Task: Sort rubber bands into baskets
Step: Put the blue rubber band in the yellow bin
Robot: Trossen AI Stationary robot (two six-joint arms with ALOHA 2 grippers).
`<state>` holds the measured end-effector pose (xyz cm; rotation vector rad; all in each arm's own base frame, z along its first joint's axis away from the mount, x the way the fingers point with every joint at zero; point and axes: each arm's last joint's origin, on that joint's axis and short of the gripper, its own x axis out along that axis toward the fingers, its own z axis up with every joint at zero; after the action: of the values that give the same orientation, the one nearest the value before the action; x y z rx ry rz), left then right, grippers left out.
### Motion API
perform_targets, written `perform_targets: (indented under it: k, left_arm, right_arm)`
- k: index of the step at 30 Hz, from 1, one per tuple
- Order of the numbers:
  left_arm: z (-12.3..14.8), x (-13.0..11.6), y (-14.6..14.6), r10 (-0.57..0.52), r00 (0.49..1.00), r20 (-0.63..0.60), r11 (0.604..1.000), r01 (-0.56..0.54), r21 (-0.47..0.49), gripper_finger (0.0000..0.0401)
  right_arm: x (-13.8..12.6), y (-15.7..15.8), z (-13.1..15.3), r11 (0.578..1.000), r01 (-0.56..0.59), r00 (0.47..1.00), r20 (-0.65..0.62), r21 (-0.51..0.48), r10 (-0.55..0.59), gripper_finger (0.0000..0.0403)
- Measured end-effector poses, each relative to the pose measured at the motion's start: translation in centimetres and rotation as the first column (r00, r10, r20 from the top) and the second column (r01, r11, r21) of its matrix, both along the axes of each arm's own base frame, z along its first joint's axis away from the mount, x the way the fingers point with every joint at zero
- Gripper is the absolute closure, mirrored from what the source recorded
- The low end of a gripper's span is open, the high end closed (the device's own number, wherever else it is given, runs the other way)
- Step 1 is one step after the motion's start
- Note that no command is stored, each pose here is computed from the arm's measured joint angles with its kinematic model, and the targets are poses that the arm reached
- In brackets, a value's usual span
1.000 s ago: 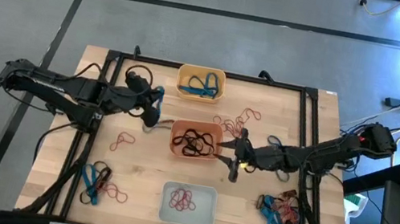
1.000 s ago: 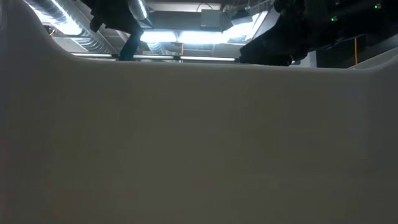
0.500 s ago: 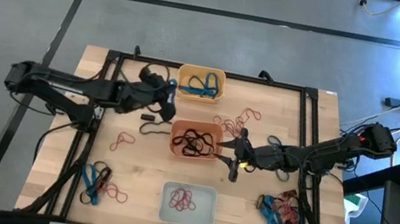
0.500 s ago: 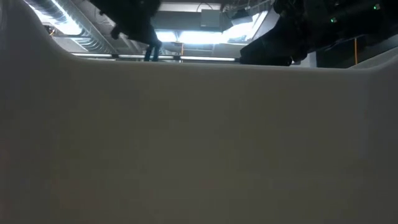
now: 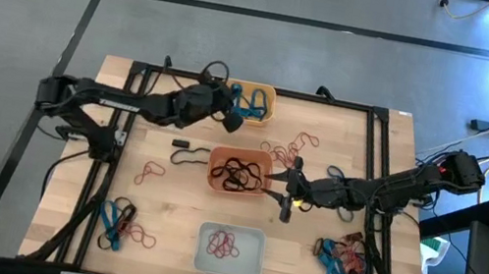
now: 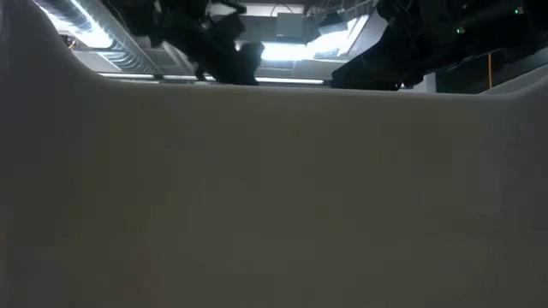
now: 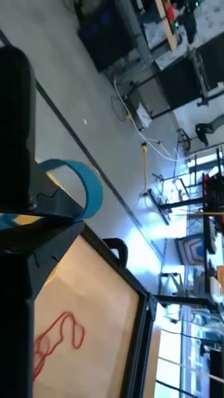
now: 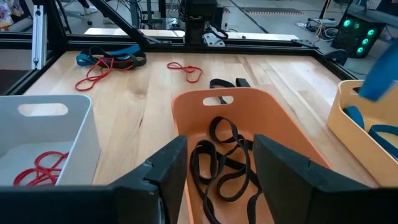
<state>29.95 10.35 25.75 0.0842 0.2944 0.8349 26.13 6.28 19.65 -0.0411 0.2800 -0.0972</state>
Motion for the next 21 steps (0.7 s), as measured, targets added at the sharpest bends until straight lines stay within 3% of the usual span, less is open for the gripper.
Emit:
perform_targets:
  k: [11, 21]
  left_arm:
    - [-1.5, 0.8, 5.9, -0.034, 0.998, 0.051, 0.994, 0.039, -0.100, 0.0386]
    - [-2.0, 0.9, 7.1, -0.038, 0.998, 0.052, 0.990, 0.045, -0.135, 0.0385]
  right_arm:
    - [0.0, 0.0, -0.1, 0.999, -0.010, 1.000, -0.011, -0.036, 0.010, 0.0221]
    - [-0.3, -0.1, -0.7, 0.998, -0.016, 0.996, -0.085, -0.064, 0.011, 0.0221]
